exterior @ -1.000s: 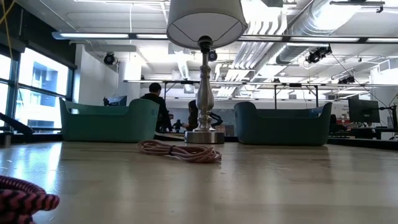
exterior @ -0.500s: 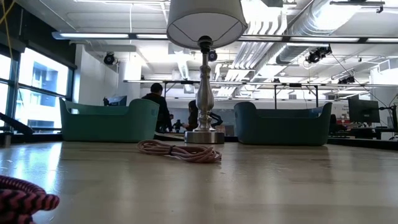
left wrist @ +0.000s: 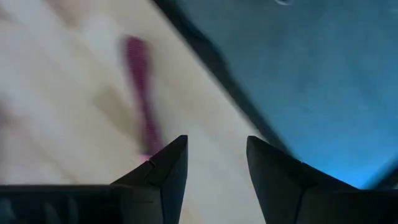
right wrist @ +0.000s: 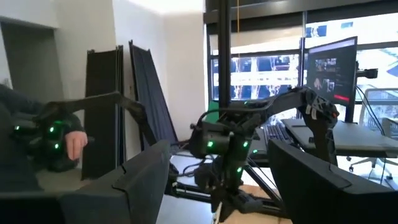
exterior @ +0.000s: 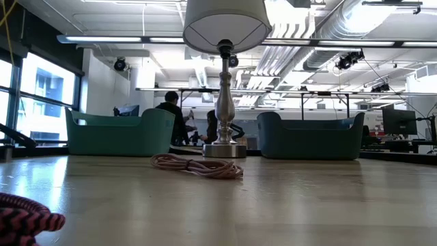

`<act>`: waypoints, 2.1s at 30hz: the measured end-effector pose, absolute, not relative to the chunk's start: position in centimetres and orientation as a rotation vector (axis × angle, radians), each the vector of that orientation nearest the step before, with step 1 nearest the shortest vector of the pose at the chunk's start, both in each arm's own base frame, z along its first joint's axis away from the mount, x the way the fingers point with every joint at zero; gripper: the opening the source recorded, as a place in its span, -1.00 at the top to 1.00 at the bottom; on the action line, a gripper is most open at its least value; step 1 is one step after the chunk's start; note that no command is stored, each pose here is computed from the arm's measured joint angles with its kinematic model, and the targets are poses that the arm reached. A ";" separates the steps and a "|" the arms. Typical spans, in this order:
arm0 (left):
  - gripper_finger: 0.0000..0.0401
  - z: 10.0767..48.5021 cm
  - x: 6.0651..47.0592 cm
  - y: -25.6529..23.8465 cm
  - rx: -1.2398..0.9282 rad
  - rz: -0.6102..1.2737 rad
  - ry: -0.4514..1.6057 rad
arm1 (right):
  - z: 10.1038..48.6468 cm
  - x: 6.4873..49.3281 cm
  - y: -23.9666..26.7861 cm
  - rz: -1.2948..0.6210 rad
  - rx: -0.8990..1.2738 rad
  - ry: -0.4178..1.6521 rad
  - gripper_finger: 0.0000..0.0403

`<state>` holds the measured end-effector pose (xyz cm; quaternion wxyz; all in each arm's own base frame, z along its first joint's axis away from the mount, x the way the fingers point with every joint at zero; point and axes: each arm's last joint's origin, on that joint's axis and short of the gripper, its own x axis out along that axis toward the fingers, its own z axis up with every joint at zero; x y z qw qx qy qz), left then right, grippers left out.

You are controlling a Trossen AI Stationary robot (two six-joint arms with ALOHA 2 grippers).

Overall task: Pick & Place USB Port
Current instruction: Put the pink charger cable into the blue bin

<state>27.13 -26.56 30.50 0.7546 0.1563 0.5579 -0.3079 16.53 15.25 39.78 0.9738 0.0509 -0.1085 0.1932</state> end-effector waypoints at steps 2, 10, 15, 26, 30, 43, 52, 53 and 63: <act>0.20 30.0 26.5 -27.5 0.311 -0.697 1.255 | 39.7 16.8 15.8 0.381 0.120 -0.239 -0.30; 0.20 28.0 26.5 -29.3 0.381 -0.568 1.227 | 39.8 16.9 17.3 0.419 0.172 -0.297 -0.30; 0.20 26.3 28.3 -28.8 0.367 -0.360 1.231 | 39.9 16.2 17.7 0.467 0.141 -0.303 -0.30; 0.20 21.6 32.5 -27.2 0.275 -0.255 1.340 | 39.7 14.7 18.2 0.645 0.158 -0.238 -0.30; 0.20 20.9 33.5 -26.5 0.224 -0.281 1.372 | 39.6 14.5 18.5 0.663 0.155 -0.226 -0.30; 0.20 20.8 33.9 -26.3 0.180 -0.310 1.385 | 39.2 14.2 18.8 0.719 0.128 -0.191 -0.30; 0.20 19.6 33.7 -26.2 0.165 -0.313 1.393 | 39.1 14.2 18.9 0.741 0.123 -0.187 -0.30; 0.20 19.6 33.7 -26.2 0.164 -0.313 1.392 | 39.1 14.2 18.9 0.748 0.123 -0.187 -0.30; 0.20 18.6 33.4 -26.0 0.177 -0.301 1.410 | 39.1 14.2 18.9 0.749 0.125 -0.186 -0.30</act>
